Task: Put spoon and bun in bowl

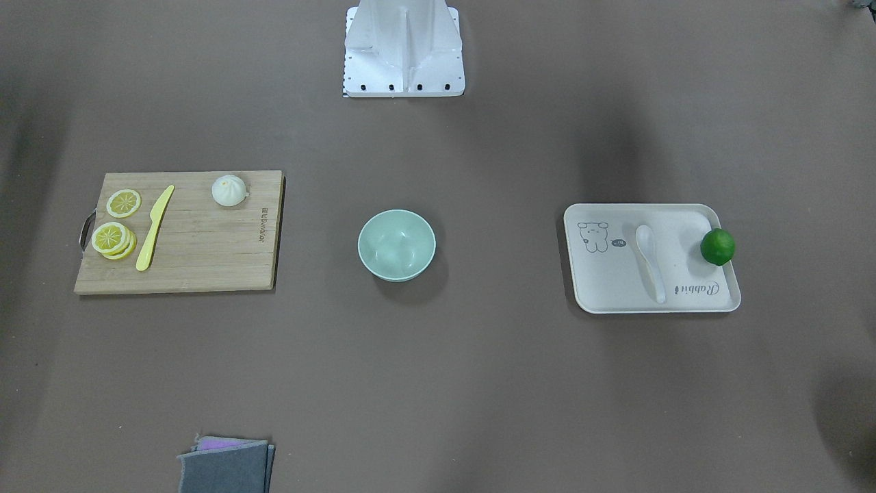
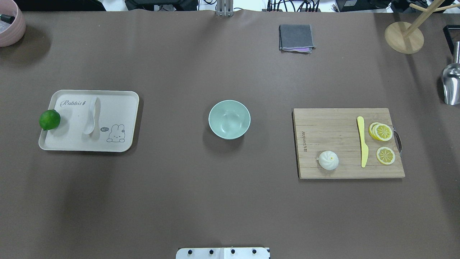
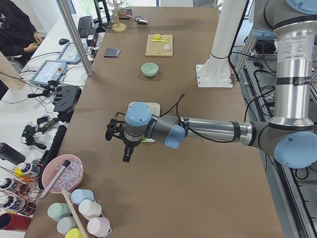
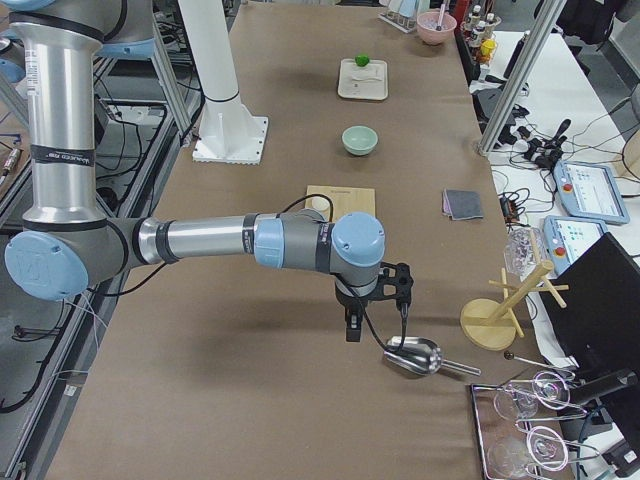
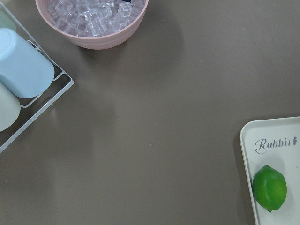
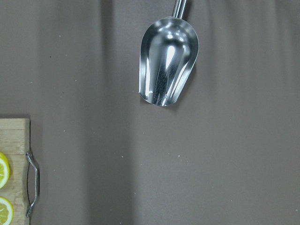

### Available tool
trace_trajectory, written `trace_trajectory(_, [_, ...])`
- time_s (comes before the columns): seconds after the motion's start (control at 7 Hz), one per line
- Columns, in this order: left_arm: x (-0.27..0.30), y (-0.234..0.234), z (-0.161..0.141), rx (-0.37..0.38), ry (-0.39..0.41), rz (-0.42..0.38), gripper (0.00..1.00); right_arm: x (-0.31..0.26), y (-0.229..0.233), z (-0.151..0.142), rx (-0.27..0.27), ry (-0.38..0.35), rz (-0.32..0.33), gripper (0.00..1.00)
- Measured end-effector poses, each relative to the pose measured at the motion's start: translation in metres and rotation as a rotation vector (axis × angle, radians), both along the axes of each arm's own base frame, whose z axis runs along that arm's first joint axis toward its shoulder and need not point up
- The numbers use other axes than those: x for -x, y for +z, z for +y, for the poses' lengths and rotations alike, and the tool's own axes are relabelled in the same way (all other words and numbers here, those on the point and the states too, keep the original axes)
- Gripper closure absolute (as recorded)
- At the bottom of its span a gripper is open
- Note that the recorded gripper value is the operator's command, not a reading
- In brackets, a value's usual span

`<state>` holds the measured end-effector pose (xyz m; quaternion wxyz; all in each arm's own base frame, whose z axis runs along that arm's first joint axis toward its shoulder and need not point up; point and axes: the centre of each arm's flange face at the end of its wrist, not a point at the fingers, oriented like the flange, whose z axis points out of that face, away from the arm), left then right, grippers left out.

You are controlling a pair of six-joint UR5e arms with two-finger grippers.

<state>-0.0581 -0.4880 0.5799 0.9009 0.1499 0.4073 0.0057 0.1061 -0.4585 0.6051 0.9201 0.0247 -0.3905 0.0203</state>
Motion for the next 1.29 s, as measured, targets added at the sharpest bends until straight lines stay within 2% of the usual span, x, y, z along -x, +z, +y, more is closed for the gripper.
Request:
trace_trajectory(0.43, [-0.003, -0.006, -0.002, -0.015, 0.007, 0.003, 0.02, 0.001, -0.002, 0.003, -0.001, 0.001, -0.011, 0.00])
trace_trajectory(0.71, [-0.007, -0.019, -0.008, -0.035, 0.000, -0.016, 0.02, 0.003, 0.008, 0.012, 0.020, 0.001, -0.018, 0.00])
trace_trajectory(0.86, [-0.029, -0.041, -0.022, -0.044, -0.006, -0.029, 0.02, 0.004, 0.005, 0.011, 0.016, 0.000, -0.017, 0.00])
trace_trajectory(1.29, [-0.156, -0.142, -0.067, -0.118, 0.010, -0.043, 0.02, 0.008, -0.007, 0.005, -0.005, -0.008, -0.007, 0.00])
